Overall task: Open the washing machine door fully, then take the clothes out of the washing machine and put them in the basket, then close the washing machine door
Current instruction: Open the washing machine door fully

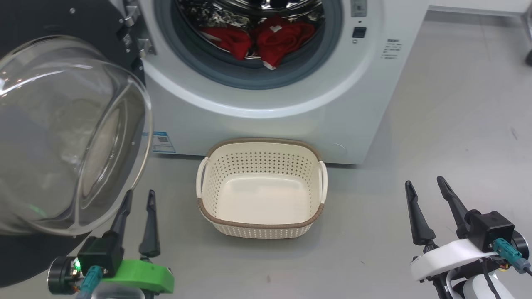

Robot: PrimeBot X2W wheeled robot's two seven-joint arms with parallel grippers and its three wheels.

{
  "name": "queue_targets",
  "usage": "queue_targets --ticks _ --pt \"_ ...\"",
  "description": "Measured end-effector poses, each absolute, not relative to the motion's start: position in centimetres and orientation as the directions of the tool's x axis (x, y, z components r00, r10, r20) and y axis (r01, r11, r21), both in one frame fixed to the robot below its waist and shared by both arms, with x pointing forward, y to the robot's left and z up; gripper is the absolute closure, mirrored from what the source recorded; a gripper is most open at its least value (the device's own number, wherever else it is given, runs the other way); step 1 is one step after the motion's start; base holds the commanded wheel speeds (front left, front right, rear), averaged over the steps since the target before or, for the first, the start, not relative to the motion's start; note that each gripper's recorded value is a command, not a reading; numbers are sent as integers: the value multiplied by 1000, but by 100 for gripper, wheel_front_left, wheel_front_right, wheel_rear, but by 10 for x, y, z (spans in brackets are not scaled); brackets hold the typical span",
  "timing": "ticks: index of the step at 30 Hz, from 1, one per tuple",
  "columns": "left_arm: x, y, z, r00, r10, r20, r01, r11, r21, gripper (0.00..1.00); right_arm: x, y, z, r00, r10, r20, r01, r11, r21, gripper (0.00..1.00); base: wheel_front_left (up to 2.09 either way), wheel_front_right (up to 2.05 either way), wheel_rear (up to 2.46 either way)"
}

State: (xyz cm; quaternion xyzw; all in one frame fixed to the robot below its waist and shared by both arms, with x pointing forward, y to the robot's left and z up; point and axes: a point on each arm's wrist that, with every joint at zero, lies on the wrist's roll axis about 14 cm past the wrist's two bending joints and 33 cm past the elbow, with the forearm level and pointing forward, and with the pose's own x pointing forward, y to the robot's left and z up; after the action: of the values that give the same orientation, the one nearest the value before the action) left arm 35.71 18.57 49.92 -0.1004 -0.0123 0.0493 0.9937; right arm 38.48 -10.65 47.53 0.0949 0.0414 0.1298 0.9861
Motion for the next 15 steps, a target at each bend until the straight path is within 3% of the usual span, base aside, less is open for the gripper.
queue_targets --ticks 1,2,3,15 --pt "358 183 497 996 93 6 -89 974 -206 35 384 -109 476 965 256 -56 -241 950 199 0 0 0 0" --pt "358 180 495 996 85 0 -83 975 -207 7 383 -111 476 967 248 -55 -232 952 200 0 0 0 0" --pt "358 178 494 997 81 -4 -80 975 -207 0 382 -114 477 970 239 -54 -224 954 200 0 0 0 0" --pt "373 154 492 1000 15 -13 -17 978 -208 0 365 -151 475 991 119 -63 -105 975 195 0 0 0 0"
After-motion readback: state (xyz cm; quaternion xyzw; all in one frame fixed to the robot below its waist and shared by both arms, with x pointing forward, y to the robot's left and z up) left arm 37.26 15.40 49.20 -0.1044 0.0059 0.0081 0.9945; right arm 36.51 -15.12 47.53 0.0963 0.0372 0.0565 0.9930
